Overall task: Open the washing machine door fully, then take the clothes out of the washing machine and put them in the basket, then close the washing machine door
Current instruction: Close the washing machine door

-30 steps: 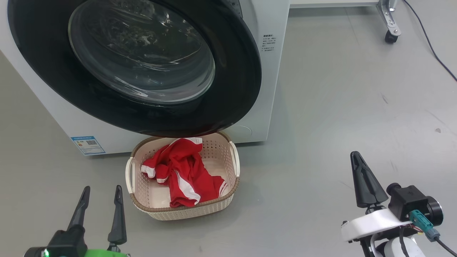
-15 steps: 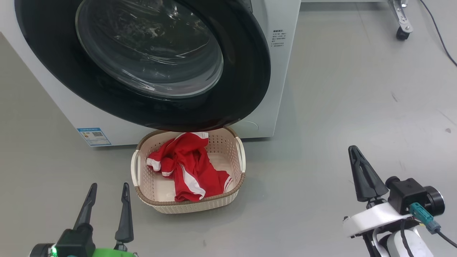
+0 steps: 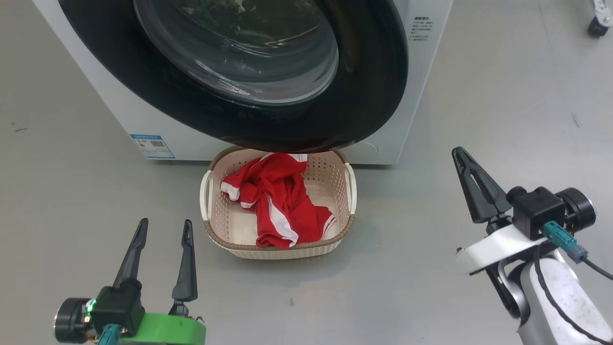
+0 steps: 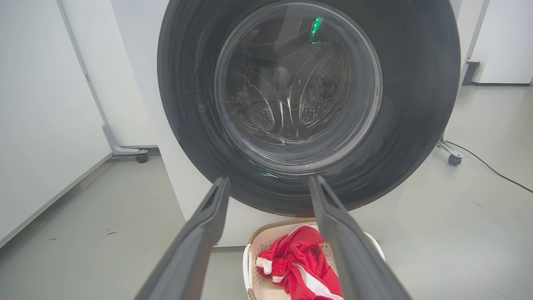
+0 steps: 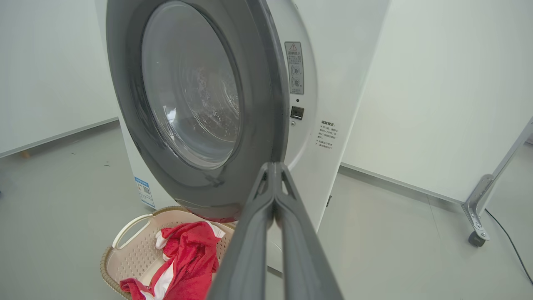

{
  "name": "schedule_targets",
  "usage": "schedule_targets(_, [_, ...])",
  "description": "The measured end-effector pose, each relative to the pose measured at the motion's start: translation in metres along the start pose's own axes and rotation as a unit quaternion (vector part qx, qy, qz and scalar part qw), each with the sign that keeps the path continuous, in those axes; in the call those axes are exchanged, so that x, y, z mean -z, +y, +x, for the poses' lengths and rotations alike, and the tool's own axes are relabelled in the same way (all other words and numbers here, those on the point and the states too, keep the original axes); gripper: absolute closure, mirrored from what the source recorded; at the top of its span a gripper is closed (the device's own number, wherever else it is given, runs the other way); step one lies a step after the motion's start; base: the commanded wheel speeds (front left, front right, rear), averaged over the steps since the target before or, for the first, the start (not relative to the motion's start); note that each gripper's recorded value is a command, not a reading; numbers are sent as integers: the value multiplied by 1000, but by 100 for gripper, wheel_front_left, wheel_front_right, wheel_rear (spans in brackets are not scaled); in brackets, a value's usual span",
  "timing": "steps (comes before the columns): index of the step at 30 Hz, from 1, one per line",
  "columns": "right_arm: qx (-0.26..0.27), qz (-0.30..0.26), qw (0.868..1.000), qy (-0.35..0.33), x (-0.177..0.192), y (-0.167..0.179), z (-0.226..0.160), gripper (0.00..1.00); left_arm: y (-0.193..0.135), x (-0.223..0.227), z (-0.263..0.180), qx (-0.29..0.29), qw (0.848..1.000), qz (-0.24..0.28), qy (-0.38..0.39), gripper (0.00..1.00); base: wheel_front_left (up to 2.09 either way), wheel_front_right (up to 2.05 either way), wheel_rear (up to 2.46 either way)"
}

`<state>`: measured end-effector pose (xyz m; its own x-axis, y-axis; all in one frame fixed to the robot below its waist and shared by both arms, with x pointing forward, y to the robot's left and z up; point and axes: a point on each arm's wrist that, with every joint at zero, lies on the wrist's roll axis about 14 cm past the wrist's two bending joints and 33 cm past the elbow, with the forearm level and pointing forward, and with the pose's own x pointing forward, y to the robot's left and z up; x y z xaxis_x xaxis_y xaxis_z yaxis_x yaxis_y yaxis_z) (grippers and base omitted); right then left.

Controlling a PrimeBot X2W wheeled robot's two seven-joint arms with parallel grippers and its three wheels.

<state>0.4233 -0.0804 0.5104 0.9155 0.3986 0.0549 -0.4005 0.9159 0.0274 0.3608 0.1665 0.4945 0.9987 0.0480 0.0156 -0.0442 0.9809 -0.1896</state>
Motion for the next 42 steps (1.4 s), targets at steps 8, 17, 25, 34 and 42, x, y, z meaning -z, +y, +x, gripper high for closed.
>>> schedule_targets(8, [-48, -6, 999, -13, -9, 14, 51, 100, 7, -2, 9, -17, 1000, 3, -7, 0, 0, 0, 0])
schedule_targets(17, [-97, -7, 995, -16, -9, 36, 103, 100, 19, 1, 14, -41, 999, 8, -2, 0, 0, 0, 0])
schedule_targets(25, [-116, -2, 993, -28, -15, 43, 139, 100, 33, 9, 15, -62, 998, 17, 11, 0, 0, 0, 0])
schedule_targets(34, [-118, 6, 993, -27, -14, 42, 165, 100, 39, 13, 22, -70, 997, 28, 15, 0, 0, 0, 0])
schedule_targets(42, [-124, 10, 992, -27, -15, 43, 183, 100, 41, 11, 27, -72, 997, 31, 12, 0, 0, 0, 0])
